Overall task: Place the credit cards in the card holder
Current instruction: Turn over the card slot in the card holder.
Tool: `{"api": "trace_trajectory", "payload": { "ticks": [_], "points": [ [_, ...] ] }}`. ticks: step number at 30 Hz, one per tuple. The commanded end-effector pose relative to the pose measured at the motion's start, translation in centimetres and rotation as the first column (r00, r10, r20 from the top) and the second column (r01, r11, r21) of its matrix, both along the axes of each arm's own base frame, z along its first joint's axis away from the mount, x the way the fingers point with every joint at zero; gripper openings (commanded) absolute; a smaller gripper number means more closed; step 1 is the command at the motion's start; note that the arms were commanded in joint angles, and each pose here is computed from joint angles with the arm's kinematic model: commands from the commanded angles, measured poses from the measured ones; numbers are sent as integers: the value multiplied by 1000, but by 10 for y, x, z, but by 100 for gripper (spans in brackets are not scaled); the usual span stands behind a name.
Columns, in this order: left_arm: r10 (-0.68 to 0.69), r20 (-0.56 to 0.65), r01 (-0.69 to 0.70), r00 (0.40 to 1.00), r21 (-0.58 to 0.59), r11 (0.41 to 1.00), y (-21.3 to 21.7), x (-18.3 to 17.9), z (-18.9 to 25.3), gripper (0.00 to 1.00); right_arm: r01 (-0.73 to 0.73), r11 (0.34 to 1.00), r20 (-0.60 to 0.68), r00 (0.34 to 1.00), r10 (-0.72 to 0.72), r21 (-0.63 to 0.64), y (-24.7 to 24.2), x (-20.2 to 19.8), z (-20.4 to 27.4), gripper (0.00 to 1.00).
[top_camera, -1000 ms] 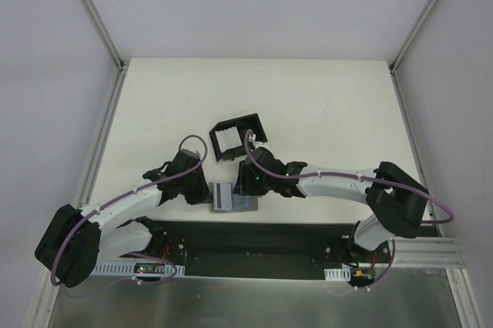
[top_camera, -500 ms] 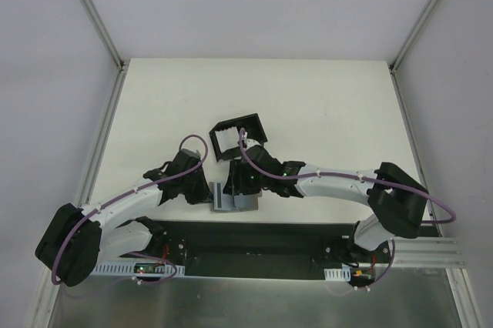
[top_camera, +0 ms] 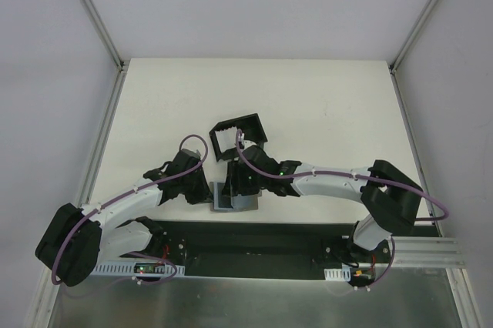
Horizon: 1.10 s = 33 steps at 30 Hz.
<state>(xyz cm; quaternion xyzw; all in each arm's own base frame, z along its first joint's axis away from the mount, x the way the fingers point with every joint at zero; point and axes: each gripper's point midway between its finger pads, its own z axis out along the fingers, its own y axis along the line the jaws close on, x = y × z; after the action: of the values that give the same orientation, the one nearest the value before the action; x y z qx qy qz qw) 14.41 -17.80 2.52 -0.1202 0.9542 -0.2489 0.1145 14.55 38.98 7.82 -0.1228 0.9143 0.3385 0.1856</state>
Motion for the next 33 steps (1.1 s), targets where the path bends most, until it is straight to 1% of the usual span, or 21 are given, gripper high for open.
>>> {"api": "trace_trajectory", "payload": {
  "ticks": [1,15,18,19,22,29,33],
  "points": [
    [-18,7,18,1000,21,1000,3,-2,-4,0,-13,999,20,1000,12,38,12,3,15,53],
    [-23,27,22,999,5,1000,1,1,2,0,18,1000,29,999,-18,-4,1,6,11,54],
    [-23,27,22,999,5,1000,1,1,2,0,30,1000,61,998,-30,2,-6,9,23,54],
    [-24,30,24,999,4,1000,0,1,2,0,62,998,94,994,-61,-3,-11,15,28,55],
    [-24,35,24,999,7,1000,1,2,3,0,96,995,155,984,-93,-11,-27,21,41,58],
    [-26,55,26,998,1,1000,-1,5,8,0,222,958,233,956,-178,-183,-80,30,39,61],
    [-30,62,30,998,-1,1000,-1,7,9,0,238,937,218,958,-184,-256,-93,27,30,62]
  ]
}}
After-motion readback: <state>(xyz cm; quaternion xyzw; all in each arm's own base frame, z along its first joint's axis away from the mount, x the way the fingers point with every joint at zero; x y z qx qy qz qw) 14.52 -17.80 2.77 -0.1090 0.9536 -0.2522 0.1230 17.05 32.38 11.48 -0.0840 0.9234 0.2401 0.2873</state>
